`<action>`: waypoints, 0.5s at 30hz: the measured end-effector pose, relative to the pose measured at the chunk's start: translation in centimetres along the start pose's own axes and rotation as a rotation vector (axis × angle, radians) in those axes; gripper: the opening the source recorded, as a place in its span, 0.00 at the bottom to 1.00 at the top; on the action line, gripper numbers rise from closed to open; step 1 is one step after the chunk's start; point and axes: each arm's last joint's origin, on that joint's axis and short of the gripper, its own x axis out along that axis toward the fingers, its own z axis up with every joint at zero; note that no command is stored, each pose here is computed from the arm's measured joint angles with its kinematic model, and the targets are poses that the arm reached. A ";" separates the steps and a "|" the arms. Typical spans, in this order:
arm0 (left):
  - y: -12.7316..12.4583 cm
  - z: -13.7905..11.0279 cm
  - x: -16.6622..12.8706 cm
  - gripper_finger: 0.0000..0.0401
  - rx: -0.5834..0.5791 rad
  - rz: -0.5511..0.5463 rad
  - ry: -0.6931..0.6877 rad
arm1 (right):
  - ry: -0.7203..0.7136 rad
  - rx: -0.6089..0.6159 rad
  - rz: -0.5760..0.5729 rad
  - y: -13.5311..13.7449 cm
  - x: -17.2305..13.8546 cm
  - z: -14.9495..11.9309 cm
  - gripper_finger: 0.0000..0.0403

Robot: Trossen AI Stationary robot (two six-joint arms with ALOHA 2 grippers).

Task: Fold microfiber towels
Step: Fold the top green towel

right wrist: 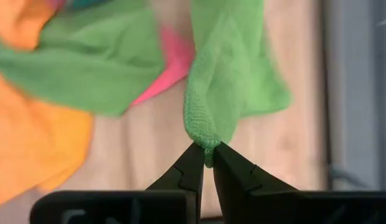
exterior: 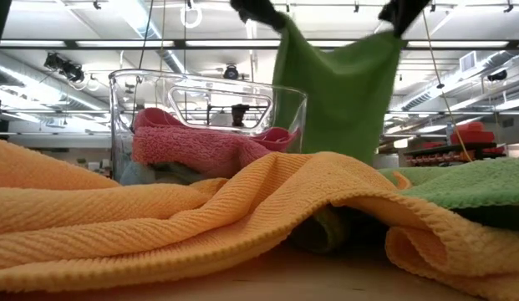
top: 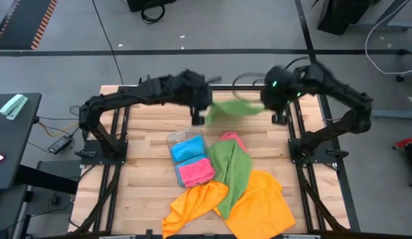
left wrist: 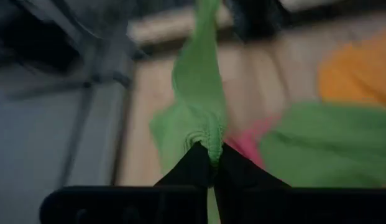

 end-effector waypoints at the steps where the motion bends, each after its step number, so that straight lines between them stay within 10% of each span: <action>1: -0.9 -0.2 0.4 0.06 -0.007 -0.031 0.036 | 0.032 -0.001 0.030 0.5 0.9 -0.2 0.10; 15: -9.4 0.4 4.8 0.03 -0.030 -0.230 0.112 | 0.229 -0.100 0.160 5.0 5.3 -2.9 0.10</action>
